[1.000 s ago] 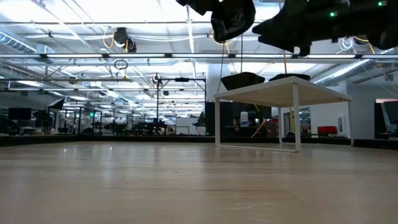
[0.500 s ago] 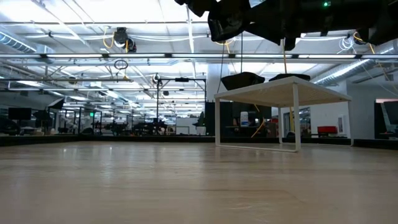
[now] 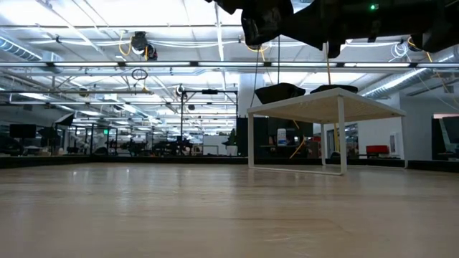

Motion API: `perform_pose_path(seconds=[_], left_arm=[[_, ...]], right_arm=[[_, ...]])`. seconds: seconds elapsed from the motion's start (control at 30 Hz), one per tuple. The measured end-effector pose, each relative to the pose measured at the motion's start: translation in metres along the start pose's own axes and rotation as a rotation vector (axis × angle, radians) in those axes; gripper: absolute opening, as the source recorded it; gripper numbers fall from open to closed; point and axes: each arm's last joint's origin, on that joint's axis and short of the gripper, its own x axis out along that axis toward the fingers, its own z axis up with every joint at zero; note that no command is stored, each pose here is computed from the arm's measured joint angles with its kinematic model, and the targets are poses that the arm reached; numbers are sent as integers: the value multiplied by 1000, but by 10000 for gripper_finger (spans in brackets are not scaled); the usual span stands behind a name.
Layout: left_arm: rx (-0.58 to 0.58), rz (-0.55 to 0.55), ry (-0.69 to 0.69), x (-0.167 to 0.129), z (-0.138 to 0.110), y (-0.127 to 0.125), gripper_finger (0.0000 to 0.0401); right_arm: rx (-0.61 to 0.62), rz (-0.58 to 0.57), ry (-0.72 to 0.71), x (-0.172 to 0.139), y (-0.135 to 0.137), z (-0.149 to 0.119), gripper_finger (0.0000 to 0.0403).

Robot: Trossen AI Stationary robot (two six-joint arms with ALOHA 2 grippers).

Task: Pick & Place Mini shaped plates
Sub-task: Stack the black leaf shaped plate on top of the black leaf shaped plates on the shelf

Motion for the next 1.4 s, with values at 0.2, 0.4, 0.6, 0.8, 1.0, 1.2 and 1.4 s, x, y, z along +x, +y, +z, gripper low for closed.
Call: perform_pose_path(seconds=[0.2, 0.4, 0.6, 0.8, 1.0, 1.2, 1.4], left_arm=[[-42, -40, -43, -3, 4, -2, 5], [-135, -107, -161, -16, 17, -7, 44], [-226, -123, -216, -34, 30, -12, 171], [-149, -36, -170, -60, 39, -22, 247], [-54, 122, 20, -81, 37, -30, 261], [34, 234, 163, -94, 29, -37, 246], [38, 236, 186, -96, 20, -43, 232]], right_arm=[[-45, -17, 2, 0, -1, 0, 20], [-70, -35, -15, 0, -1, 2, 10], [-80, -42, -17, -1, -2, 4, 2], [-34, -29, -17, -9, -5, 18, 1], [200, 10, 22, -34, -25, 37, 1], [401, -52, 15, -70, -52, 11, 0], [426, -289, -10, -94, -67, -13, 0]])
